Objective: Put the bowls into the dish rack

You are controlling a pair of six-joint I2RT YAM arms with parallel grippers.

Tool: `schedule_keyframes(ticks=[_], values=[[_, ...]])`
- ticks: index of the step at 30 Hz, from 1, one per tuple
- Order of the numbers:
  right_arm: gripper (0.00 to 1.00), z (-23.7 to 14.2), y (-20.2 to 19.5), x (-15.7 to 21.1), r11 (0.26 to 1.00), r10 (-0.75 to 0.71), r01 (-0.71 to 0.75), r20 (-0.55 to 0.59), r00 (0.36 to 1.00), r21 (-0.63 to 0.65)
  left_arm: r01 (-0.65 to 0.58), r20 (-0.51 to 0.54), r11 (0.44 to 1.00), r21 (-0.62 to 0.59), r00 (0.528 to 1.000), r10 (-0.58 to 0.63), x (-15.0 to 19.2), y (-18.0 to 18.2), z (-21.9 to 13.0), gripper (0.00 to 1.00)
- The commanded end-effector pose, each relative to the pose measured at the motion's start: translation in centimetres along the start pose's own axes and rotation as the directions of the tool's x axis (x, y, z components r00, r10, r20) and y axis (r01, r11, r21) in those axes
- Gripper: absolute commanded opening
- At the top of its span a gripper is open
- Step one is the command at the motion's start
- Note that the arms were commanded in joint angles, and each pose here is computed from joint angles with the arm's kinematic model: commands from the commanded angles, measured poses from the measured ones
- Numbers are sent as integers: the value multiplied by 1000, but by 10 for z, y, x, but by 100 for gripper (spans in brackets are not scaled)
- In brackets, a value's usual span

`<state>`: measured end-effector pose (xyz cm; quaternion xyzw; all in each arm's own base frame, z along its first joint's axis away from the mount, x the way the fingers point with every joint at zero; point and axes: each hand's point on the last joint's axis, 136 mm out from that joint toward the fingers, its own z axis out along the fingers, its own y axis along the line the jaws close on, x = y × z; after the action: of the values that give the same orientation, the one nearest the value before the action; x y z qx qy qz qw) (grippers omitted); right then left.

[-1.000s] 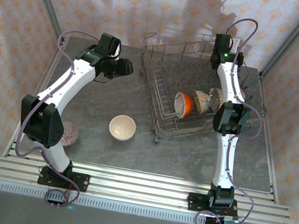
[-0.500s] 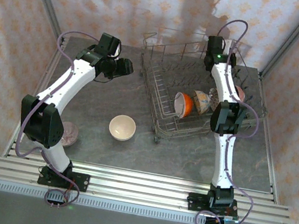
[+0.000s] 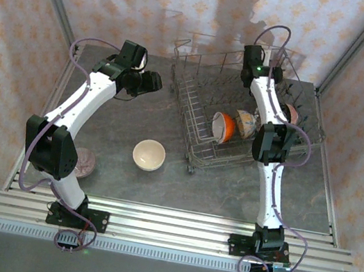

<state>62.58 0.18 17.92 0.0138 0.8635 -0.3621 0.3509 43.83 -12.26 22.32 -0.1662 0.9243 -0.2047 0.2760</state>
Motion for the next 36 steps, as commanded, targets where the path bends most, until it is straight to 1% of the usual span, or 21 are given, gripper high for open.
schedule_keyframes(ticks=[1,4,5,8,12,14,19,22,27,31,36], values=[[61,-10,-6,-1,999,20,-21,-13,1000,-27,10,-19,1000,-22,1000,-10,5,9,-4,56],[65,-16,-12,-3,999,34,-34,-17,999,-34,10,-25,999,-33,1000,-11,8,11,-6,56],[66,-19,-16,-5,999,42,-43,-16,999,-34,-14,-29,999,-38,999,13,10,13,-6,56],[70,-32,-28,-11,996,80,-80,-9,997,-43,-27,-41,998,-60,999,25,15,19,-10,56],[75,-51,-44,-18,987,143,-142,-3,990,-71,-40,-70,995,-95,997,33,27,31,-13,57],[76,-59,-52,-18,982,170,-170,-10,985,-84,-48,-95,993,-108,995,38,36,37,-14,57],[77,-84,-67,-13,966,229,-232,-39,973,-116,-83,-193,976,-201,980,44,71,68,-15,57],[77,-100,-72,-8,961,239,-244,-54,970,-130,-95,-248,969,-226,968,37,94,84,-15,57],[78,-133,-77,3,961,232,-239,-61,971,-138,-82,-345,971,-227,938,-1,134,103,-8,57],[78,-165,-75,14,971,195,-200,-48,980,-134,-87,-408,968,-234,913,-17,162,117,-4,57],[78,-196,-68,24,971,178,-180,-26,984,-156,-90,-462,976,-198,887,-12,185,123,-1,57]])
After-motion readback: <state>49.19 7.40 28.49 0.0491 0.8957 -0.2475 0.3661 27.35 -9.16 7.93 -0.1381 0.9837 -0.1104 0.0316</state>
